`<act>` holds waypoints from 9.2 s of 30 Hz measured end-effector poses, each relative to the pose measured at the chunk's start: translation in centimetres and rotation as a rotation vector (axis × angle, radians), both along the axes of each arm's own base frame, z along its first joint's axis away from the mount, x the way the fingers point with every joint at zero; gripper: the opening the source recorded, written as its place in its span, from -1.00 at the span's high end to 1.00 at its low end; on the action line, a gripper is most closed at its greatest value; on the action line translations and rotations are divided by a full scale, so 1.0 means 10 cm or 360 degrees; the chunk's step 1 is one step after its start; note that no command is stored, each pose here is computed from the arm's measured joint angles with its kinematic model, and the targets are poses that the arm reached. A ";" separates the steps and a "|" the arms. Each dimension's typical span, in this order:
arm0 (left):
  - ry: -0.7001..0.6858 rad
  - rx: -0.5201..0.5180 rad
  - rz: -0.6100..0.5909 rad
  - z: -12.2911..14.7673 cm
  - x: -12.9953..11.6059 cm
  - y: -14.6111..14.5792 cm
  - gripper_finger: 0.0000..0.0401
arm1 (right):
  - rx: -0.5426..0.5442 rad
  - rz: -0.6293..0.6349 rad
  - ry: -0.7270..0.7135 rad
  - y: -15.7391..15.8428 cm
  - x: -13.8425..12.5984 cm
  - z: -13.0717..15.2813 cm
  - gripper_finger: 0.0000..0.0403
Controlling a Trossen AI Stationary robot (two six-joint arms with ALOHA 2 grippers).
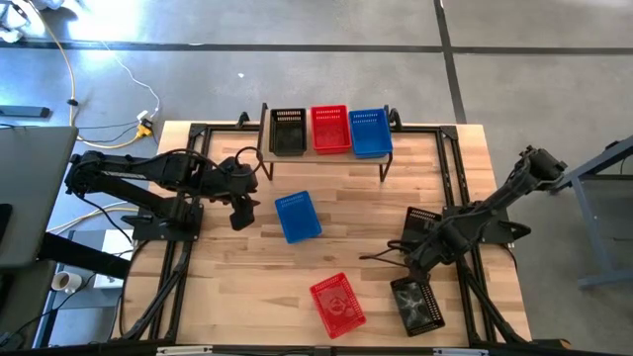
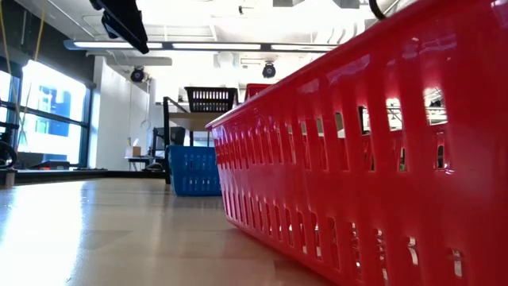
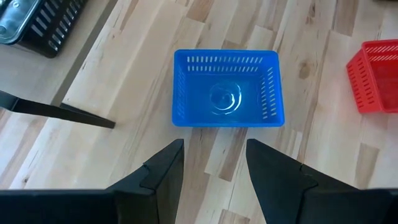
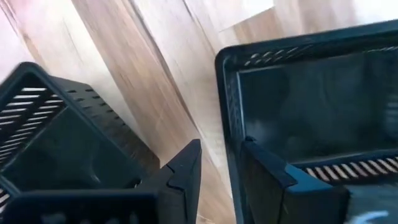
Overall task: Stack baskets on shelf by color
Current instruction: Stack the top black bin on top of the black bin on the shelf
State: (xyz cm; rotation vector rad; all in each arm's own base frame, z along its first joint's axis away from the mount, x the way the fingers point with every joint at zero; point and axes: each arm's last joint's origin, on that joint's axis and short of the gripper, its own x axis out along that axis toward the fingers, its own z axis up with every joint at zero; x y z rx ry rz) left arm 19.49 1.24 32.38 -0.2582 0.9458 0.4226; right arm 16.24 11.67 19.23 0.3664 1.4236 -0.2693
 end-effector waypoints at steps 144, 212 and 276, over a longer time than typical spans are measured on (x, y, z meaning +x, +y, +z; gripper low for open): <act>-0.0403 -0.0590 0.1113 -0.50 0.90 0.18 0.48 | -0.0693 0.1055 -0.0253 -0.41 2.48 0.97 1.00; -0.0700 -0.0328 0.0873 0.07 0.40 0.12 1.00 | -0.0539 0.0485 -0.0316 -0.23 1.91 1.51 0.26; -0.0958 -0.0612 0.1452 0.45 -0.34 1.89 1.00 | -0.0735 0.0005 -0.0299 -2.25 1.24 2.14 0.26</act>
